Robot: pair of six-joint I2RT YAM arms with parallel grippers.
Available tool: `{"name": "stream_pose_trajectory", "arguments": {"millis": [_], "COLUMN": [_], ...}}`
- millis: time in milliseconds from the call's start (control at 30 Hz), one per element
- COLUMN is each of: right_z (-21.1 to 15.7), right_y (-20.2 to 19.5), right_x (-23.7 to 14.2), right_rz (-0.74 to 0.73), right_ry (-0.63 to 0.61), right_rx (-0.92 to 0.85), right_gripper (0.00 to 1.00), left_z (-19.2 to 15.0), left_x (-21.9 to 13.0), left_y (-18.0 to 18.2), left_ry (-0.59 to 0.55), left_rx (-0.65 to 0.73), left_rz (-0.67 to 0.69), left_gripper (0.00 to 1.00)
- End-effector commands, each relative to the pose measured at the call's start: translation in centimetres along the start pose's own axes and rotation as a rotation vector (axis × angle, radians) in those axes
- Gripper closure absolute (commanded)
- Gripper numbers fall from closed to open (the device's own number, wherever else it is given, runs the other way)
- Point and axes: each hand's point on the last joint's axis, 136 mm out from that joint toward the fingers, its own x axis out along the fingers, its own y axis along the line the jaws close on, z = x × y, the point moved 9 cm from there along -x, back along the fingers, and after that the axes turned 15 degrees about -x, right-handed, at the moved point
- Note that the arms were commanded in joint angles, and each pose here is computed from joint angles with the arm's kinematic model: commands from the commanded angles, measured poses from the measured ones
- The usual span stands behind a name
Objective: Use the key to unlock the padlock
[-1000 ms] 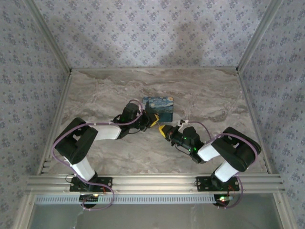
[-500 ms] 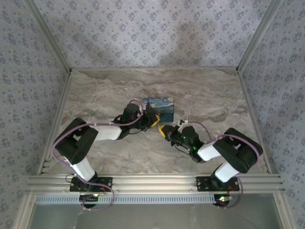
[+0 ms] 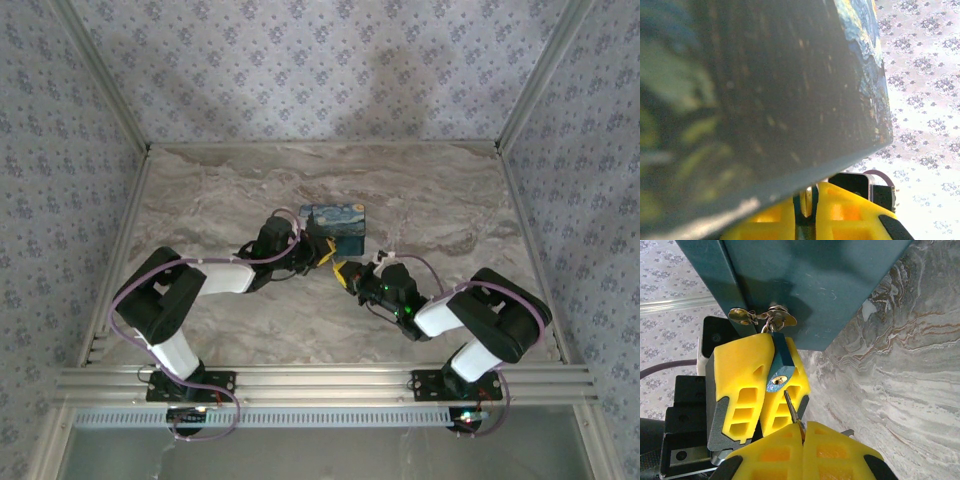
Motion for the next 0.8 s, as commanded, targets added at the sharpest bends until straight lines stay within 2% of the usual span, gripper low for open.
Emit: {"name": "stream_pose_trajectory", "arguments": {"millis": [0,767], "right_z": [0.51,0.91], "right_y": [0.63,1.16], "right_x": [0.12,-0.1], "right_rz": [0.011,0.025], "right_ry": [-0.04,-0.059], "right_rx": [0.007,-0.007], "right_gripper": [1.0,1.0], "left_z": [-0.68,-0.79], "left_x": [-0.2,-0.19], "left_y": [-1.57,-1.22], "left_ry": [0.027,0.027], "left_rx": [0.027,0.026], "left_rz": [-0.073,-0.072], "left_gripper": [0.92,0.92]}}
